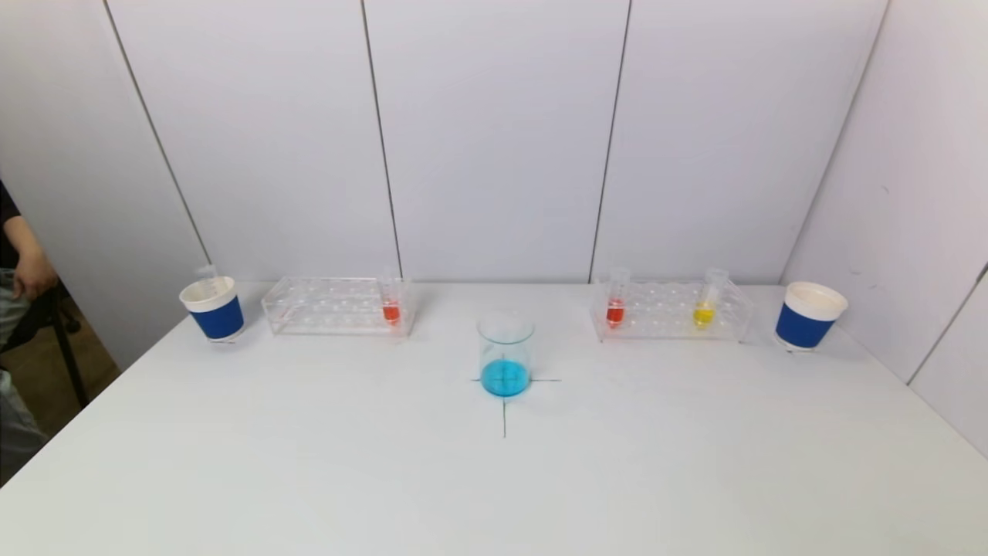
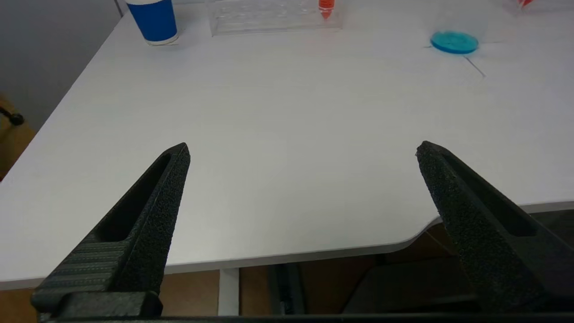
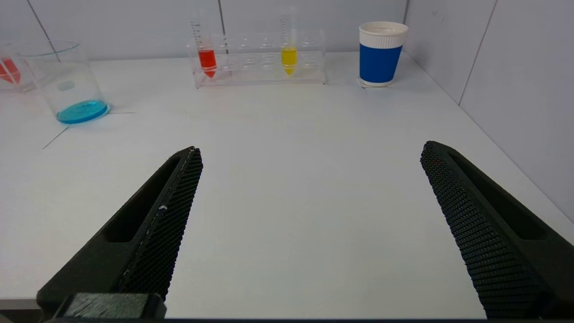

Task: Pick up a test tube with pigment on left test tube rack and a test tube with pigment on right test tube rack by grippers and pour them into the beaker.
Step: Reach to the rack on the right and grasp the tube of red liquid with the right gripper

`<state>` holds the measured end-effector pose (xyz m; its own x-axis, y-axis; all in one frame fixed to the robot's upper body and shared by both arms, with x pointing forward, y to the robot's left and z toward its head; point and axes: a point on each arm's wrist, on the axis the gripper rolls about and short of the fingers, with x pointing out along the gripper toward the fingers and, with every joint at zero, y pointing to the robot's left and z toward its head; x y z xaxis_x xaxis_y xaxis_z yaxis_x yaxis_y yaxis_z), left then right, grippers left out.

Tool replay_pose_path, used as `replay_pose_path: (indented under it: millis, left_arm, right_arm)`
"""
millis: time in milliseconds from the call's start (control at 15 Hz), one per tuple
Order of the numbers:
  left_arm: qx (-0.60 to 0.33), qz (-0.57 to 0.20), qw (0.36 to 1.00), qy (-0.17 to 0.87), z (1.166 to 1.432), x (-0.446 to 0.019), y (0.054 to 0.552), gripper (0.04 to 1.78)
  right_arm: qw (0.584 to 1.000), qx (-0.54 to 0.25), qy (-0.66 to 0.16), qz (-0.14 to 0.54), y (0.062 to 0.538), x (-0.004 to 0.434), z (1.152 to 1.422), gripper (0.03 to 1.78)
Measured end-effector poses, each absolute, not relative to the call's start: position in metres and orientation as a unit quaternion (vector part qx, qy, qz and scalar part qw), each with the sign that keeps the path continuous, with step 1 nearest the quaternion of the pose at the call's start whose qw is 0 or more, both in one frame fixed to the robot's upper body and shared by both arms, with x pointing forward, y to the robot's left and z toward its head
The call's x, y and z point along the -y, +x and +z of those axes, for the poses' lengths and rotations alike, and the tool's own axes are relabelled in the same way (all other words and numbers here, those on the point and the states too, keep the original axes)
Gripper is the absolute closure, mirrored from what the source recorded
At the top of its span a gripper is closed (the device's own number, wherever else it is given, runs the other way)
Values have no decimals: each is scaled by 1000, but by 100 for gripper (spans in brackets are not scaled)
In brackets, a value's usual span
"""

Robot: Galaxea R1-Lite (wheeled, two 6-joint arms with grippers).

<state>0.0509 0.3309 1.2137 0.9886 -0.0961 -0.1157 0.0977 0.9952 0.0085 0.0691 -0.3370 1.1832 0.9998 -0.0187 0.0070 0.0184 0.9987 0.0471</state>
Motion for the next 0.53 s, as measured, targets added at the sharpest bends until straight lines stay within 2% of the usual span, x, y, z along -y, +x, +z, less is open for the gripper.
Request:
replay_pose_path:
  millis: [267,533]
  left_arm:
    - [-68,-13,997,20,1190,-333,58,6]
    - [-24,2,1000,13,1185,-333,66,6]
  right_arm:
    - [1000,4,24,-9,69,337,1183,4]
    - [1000,4,24,-9,69,337,1183,4]
